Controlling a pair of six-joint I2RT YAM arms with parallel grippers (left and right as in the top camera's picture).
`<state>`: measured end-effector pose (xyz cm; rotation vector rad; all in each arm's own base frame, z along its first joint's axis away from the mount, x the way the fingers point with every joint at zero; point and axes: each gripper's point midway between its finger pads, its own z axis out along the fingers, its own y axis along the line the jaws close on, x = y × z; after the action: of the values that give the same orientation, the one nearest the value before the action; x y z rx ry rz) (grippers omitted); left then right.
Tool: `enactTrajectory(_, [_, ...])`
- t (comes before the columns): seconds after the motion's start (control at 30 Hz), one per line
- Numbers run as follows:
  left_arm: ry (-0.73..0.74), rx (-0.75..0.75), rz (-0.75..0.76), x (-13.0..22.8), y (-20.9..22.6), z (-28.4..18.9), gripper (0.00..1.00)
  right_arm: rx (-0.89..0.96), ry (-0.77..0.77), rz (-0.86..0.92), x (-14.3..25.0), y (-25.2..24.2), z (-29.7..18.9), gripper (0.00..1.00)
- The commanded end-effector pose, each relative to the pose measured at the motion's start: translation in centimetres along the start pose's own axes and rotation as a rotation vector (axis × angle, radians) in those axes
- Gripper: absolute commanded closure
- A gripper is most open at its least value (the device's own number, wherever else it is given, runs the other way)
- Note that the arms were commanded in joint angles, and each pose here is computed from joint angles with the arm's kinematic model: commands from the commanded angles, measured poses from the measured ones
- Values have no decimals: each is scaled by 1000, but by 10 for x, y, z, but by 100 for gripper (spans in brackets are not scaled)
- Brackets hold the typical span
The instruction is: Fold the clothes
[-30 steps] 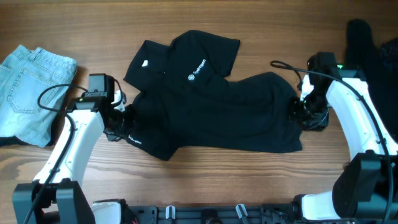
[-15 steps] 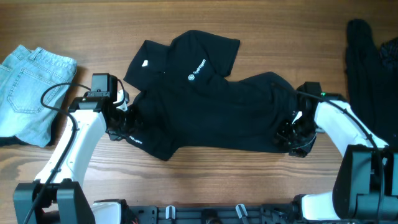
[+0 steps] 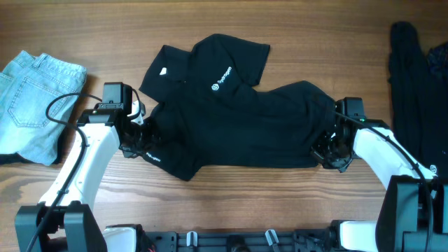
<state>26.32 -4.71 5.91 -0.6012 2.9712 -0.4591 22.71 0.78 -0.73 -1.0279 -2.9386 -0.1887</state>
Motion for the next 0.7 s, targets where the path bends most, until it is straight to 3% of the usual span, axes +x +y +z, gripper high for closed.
enactTrajectory(0.0, [-78,45,38,-21,-20,-25,96,-4,11,-97,-6,7,-8,96])
enactTrajectory(0.13, [-292,140,105,-58,-63,-108,96,-136,-222,-261,-54,60,-131,96])
enactTrajectory(0.17, [-409,191,142,-69,-83,-157,96,-174,-312,-321,-63,74,-178,96])
enactTrajectory(0.23, [-533,246,181,-75,-102,-209,96,-202,-400,-365,-69,84,-228,96])
enactTrajectory(0.43, [-986,419,291,-49,-137,-398,96,-175,-739,-427,-74,79,-374,96])
enactTrajectory(0.6, [-1233,384,259,-18,-118,-470,96,-189,-997,-403,-63,66,-463,96])
enactTrajectory(0.67, [-1195,382,259,-23,-119,-461,96,-177,-992,-427,-68,69,-460,96])
